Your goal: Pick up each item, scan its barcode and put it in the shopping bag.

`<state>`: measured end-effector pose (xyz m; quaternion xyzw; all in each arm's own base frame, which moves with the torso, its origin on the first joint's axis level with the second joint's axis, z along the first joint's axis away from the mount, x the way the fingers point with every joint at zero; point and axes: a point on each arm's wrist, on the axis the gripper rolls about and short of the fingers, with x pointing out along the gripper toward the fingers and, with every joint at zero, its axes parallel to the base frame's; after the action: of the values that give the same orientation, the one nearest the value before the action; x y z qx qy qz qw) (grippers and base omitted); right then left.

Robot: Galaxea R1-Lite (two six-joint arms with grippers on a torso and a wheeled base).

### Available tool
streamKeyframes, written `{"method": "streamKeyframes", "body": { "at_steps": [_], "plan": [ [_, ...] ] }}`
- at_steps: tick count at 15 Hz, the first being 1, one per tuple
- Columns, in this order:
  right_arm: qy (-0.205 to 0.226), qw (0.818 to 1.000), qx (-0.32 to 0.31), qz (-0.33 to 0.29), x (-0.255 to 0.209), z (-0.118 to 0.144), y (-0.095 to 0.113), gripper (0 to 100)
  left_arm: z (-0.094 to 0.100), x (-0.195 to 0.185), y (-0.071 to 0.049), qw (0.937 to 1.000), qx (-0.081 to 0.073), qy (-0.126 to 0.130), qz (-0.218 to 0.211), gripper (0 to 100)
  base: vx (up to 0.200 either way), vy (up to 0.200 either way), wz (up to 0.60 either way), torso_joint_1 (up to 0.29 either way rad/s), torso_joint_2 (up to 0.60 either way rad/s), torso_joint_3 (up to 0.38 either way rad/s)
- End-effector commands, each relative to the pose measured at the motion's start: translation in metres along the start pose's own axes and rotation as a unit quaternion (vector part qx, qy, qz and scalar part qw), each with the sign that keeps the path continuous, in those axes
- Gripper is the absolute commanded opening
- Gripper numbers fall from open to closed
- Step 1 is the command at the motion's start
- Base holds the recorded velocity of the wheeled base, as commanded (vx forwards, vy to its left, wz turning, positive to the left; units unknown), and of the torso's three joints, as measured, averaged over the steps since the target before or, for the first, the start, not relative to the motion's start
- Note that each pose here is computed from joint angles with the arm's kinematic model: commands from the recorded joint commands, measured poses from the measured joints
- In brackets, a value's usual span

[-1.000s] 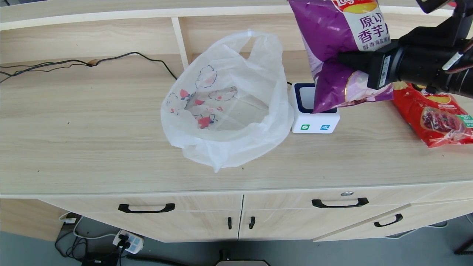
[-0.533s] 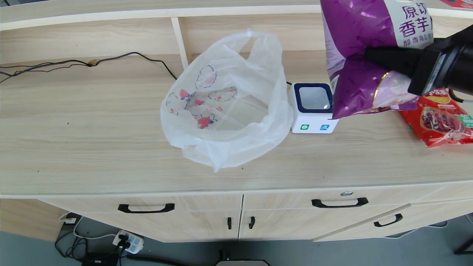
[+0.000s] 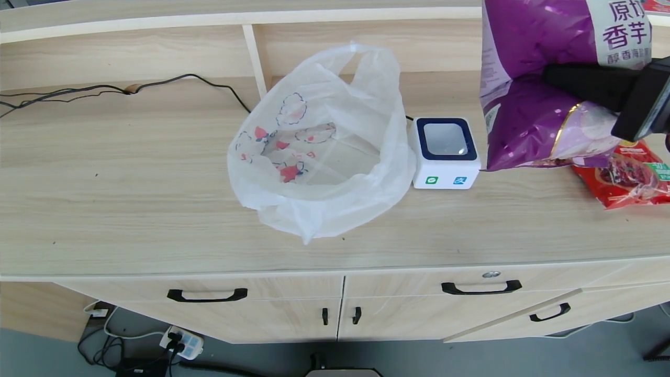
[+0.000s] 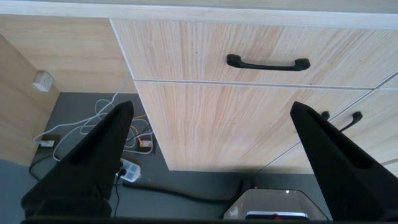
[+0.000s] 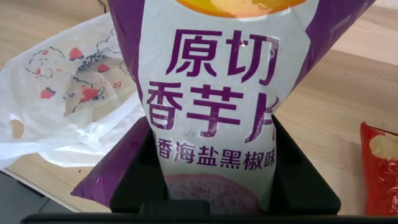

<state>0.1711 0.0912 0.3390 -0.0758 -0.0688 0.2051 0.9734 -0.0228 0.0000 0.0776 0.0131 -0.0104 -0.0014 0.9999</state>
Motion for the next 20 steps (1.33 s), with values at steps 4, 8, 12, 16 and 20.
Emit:
{"method": "streamKeyframes", "body": {
  "at_steps": [4, 8, 12, 16, 20],
  "plan": [
    [0.003, 1.0, 0.001, 0.017, 0.001, -0.002, 0.007, 0, 0.0, 0.0, 0.0, 1.0, 0.0, 0.0, 0.0, 100, 0.0, 0.0, 0.3, 0.0, 0.0, 0.0],
    [-0.017, 0.999, 0.032, 0.003, 0.002, 0.011, 0.001, 0, 0.0, 0.0, 0.0, 1.0, 0.0, 0.0, 0.0, 100, 0.0, 0.0, 0.6, 0.004, 0.0, 0.008],
    [-0.029, 0.997, 0.074, -0.005, 0.009, 0.021, -0.002, 0, 0.0, 0.0, 0.0, 1.0, 0.0, 0.0, 0.0, 100, 0.0, 0.0, 0.6, 0.005, 0.0, 0.001],
    [0.009, 0.98, 0.19, -0.056, 0.031, -0.001, 0.006, 0, 0.0, 0.0, 0.0, 1.0, 0.0, 0.0, 0.0, 100, 0.0, 0.0, 0.0, 0.0, 0.0, 0.0],
    [0.025, 0.975, 0.21, -0.061, 0.051, -0.014, 0.01, 0, 0.0, 0.0, 0.0, 1.0, 0.0, 0.0, 0.0, 100, 0.0, 0.0, 0.0, 0.0, 0.0, 0.0]
  ]
}}
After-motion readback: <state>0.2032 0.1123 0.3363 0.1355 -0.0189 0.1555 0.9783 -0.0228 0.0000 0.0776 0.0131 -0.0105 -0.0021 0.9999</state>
